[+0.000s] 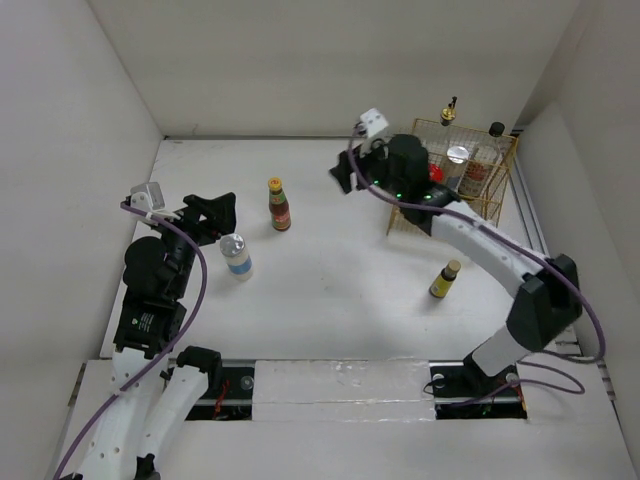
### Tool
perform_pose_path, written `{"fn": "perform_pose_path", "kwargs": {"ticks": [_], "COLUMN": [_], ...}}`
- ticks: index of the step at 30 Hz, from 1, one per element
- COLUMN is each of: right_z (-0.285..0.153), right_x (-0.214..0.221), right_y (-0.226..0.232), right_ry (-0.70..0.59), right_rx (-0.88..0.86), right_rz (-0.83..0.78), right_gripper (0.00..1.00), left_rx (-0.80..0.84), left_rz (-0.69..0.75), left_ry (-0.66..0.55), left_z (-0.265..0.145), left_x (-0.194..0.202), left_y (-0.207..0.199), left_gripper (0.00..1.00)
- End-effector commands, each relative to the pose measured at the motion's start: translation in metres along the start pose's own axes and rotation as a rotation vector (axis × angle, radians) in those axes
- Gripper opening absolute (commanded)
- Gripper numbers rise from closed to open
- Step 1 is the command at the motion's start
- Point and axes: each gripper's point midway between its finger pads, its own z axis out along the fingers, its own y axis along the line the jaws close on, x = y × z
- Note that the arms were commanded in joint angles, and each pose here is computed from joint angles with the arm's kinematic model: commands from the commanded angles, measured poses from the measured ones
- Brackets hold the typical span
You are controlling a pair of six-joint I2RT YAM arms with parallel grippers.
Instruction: Organize the condiment bottles
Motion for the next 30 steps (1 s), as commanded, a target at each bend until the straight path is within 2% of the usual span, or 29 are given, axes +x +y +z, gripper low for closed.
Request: {"fn": "perform_pose_path", "kwargs": {"ticks": [1, 3, 5, 7, 12, 17, 18, 19, 21, 22, 24, 25, 27, 29, 30], "right_z": [0.034, 0.056, 0.065, 0.08, 0.108, 0.138, 0.14, 0.147, 0.151, 0.154, 0.155, 0.154, 0.147, 0.134, 0.116], "right_x": [0.029, 0.041, 0.034, 0.05, 0.048, 0.07, 0.076, 0.084, 0.078, 0.08, 0.071, 0.065, 0.047, 0.043, 0.008], "right_y": [0.08, 0.102, 0.131, 0.139, 0.139, 0.139, 0.145, 0.146, 0.147, 0.148, 0.151, 0.145, 0.148, 0.148, 0.142], "right_ry": [0.045, 0.064, 0.047, 0.071, 0.059, 0.076, 0.082, 0.085, 0.063, 0.055, 0.012, -0.006, -0.064, -0.082, -0.155], "right_rx": [-0.27, -0.32, -0.385, -0.4, -0.381, -0.365, -0.373, -0.374, -0.372, -0.372, -0.38, -0.371, -0.382, -0.406, -0.407], "right_rz": [-0.062, -0.09, -0.12, -0.128, -0.131, -0.12, -0.111, -0.11, -0.085, -0.086, -0.056, -0.048, -0.022, 0.0, 0.002], "right_gripper": [0.8, 0.87, 0.9, 0.9, 0.92, 0.9, 0.86, 0.78, 0.69, 0.57, 0.47, 0.34, 0.25, 0.22, 0.22], "left_rx": [0.043, 0.052, 0.052, 0.052, 0.052, 0.052, 0.052, 0.052, 0.052, 0.052, 0.047, 0.042, 0.042, 0.042, 0.042], "left_rz": [0.0, -0.002, -0.002, -0.002, -0.002, -0.002, -0.002, -0.002, -0.002, -0.002, -0.001, 0.0, 0.0, 0.0, 0.0], "left_ry": [-0.028, -0.044, -0.044, -0.044, -0.044, -0.044, -0.044, -0.044, -0.044, -0.044, -0.036, -0.027, -0.027, -0.027, -0.027], "left_z": [0.002, 0.0, 0.0, 0.0, 0.0, 0.0, 0.0, 0.0, 0.0, 0.0, 0.002, 0.004, 0.004, 0.004, 0.004], "left_x": [-0.006, -0.01, -0.01, -0.01, -0.01, -0.01, -0.01, -0.01, -0.01, -0.01, -0.008, -0.005, -0.005, -0.005, -0.005], "left_y": [-0.009, -0.011, -0.011, -0.011, -0.011, -0.011, -0.011, -0.011, -0.011, -0.011, -0.01, -0.009, -0.009, -0.009, -0.009], "left_gripper": [0.83, 0.83, 0.83, 0.83, 0.83, 0.83, 0.83, 0.83, 0.83, 0.83, 0.83, 0.83, 0.83, 0.83, 0.83]}}
